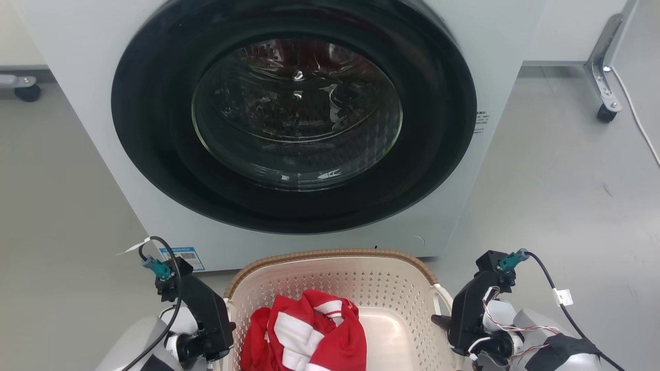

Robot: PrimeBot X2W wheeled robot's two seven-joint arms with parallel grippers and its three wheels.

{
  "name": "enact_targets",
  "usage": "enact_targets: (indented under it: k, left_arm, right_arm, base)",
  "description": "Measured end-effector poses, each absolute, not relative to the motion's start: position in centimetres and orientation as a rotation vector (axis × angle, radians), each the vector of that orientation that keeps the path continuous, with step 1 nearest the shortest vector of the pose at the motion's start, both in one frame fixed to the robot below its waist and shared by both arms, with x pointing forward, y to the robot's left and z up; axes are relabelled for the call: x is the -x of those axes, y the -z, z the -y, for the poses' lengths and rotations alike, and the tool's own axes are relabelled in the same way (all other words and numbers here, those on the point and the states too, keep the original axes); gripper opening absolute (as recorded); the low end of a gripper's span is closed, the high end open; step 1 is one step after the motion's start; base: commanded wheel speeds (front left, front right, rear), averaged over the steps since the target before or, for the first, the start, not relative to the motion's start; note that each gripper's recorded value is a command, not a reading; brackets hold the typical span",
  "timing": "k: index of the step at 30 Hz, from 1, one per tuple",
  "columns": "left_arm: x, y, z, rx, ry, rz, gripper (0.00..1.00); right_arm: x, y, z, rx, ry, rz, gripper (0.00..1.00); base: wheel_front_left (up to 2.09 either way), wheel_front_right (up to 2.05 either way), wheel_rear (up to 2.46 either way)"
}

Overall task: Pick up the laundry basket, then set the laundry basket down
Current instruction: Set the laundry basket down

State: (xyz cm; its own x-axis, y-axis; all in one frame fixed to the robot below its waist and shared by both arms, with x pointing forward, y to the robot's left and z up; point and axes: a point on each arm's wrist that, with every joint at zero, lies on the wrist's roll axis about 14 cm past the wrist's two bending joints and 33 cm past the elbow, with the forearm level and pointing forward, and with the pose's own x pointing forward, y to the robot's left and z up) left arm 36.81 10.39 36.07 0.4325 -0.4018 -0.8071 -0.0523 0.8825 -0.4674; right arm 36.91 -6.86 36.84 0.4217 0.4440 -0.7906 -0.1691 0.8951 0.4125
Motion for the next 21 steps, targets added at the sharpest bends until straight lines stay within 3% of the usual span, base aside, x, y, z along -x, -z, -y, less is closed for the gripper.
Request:
enact_targets:
  k: [21]
  left_arm:
    - [-40.3,-31.5,-9.9,0.442,0.2,-1.06,0.0]
  right_arm:
    - [-40.4,-32.5,7.2,-0.252,-0.402,-1.052,0.0]
  base:
    - [0.0,0.0,0.0]
